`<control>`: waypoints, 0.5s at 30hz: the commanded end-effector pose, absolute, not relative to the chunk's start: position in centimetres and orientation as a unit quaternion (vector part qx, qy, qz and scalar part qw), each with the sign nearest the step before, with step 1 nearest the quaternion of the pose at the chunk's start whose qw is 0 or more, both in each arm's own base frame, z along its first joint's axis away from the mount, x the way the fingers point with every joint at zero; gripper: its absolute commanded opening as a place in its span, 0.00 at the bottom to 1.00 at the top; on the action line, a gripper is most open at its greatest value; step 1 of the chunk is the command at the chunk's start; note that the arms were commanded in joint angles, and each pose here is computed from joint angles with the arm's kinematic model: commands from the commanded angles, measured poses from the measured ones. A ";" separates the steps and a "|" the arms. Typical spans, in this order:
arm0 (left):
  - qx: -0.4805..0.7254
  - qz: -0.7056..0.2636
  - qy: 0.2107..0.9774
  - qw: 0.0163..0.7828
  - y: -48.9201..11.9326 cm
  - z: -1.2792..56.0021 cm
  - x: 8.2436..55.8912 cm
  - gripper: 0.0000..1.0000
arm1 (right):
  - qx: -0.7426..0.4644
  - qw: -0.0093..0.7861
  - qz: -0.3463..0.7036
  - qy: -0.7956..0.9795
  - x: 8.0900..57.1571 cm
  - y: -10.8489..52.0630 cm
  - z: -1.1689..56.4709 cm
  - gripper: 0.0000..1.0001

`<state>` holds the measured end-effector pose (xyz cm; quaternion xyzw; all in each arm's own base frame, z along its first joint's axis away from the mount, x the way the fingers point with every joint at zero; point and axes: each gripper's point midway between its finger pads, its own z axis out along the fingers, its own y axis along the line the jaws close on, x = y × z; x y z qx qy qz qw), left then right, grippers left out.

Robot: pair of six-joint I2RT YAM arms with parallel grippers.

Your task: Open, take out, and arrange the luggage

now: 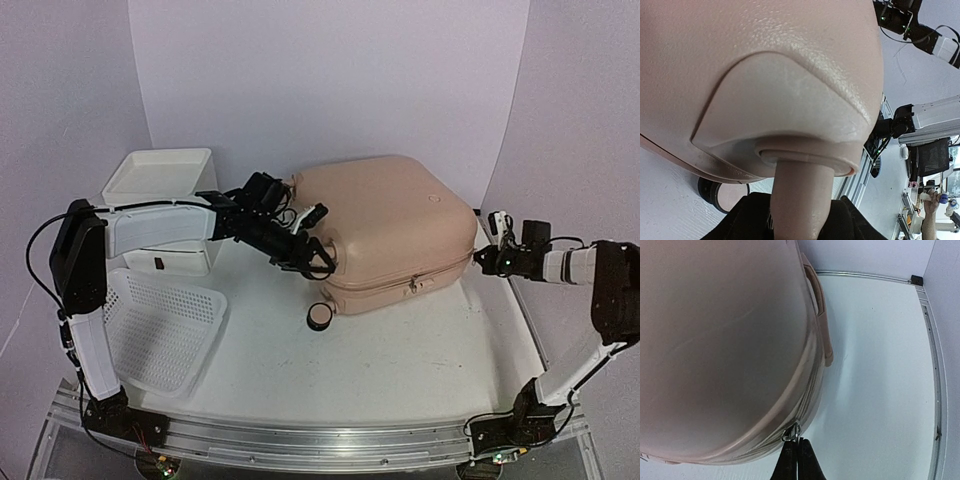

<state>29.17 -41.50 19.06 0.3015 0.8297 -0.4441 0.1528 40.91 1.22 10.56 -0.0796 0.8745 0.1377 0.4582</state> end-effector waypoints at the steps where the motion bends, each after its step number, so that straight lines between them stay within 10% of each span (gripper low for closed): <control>1: 0.242 -0.410 0.862 0.173 -37.2 22.0 29.7 0.02 | -0.077 0.528 0.089 0.841 45.9 -3.5 15.3 0.00; 11: 0.268 -0.378 0.872 0.160 -35.9 20.7 28.7 0.10 | -0.183 0.555 0.130 0.801 52.4 -2.4 16.3 0.00; 15: 0.261 -0.343 0.882 0.189 -34.5 21.5 29.4 0.60 | -0.213 0.570 0.164 0.776 50.3 -0.4 17.3 0.00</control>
